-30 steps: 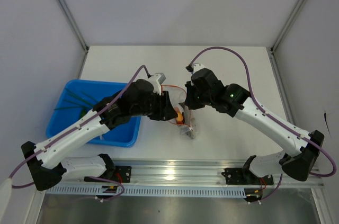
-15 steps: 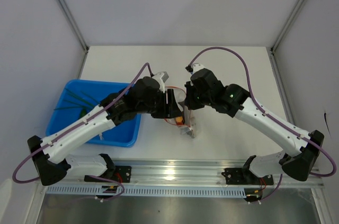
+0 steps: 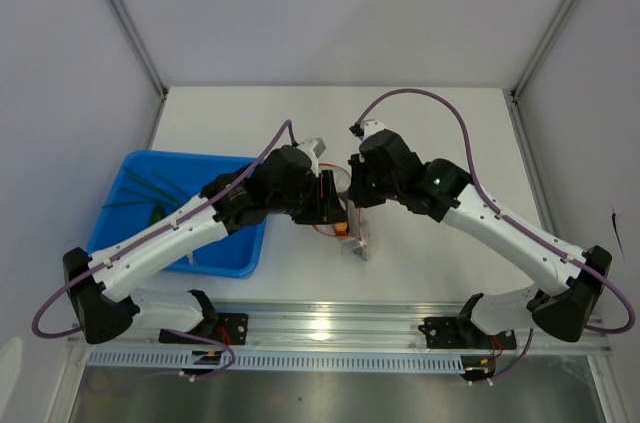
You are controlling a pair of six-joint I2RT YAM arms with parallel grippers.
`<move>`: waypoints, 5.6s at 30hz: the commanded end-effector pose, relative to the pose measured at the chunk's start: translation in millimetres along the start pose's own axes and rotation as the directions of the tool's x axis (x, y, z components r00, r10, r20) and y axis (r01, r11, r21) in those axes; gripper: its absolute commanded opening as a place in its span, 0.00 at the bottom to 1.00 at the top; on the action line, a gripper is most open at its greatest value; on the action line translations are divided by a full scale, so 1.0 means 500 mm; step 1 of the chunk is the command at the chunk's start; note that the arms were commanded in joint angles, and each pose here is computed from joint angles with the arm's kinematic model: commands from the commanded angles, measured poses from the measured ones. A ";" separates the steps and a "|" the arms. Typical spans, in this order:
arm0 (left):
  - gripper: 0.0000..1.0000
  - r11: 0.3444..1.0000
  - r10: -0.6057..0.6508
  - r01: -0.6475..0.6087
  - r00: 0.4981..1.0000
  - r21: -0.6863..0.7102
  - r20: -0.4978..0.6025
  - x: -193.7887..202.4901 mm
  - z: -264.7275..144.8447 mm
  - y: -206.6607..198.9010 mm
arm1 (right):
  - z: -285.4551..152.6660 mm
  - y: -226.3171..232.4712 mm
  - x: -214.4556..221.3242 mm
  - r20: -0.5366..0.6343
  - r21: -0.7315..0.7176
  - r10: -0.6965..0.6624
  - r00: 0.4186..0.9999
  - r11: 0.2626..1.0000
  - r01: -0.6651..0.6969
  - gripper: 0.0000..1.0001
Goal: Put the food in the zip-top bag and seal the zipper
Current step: Adjust the zipper food storage bag at the center of the board.
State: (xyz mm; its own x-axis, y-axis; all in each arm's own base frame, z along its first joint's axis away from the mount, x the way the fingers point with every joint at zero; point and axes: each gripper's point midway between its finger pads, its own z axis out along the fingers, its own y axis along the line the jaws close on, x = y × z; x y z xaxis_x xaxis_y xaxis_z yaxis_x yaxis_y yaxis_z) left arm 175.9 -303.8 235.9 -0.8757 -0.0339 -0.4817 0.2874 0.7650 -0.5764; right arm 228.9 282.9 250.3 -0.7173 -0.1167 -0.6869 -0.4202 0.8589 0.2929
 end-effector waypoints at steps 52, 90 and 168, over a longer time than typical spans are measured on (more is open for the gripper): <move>0.01 0.990 0.129 -0.144 0.912 0.009 0.388 -0.158 -0.069 -0.017 | -0.015 0.025 -0.015 0.043 -0.103 0.043 0.998 0.994 -0.038 0.00; 0.99 0.988 0.151 -0.128 0.923 -0.088 0.355 -0.095 -0.132 0.039 | -0.010 0.017 -0.058 0.016 -0.200 0.143 0.990 0.970 -0.137 0.00; 0.64 0.957 0.054 -0.126 0.962 0.262 0.267 -0.131 -0.069 0.007 | -0.033 -0.034 -0.058 0.106 -0.064 0.075 0.992 0.996 -0.069 0.00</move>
State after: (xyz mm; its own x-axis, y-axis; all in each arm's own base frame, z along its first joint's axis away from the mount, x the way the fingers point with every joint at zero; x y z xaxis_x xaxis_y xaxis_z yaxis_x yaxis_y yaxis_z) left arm 227.8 -288.1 258.3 -0.8087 -0.1192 -0.5760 0.3918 0.6212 -0.6787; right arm 242.4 253.2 276.7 -0.6988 -0.0226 -0.7149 -0.4019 0.8392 0.3663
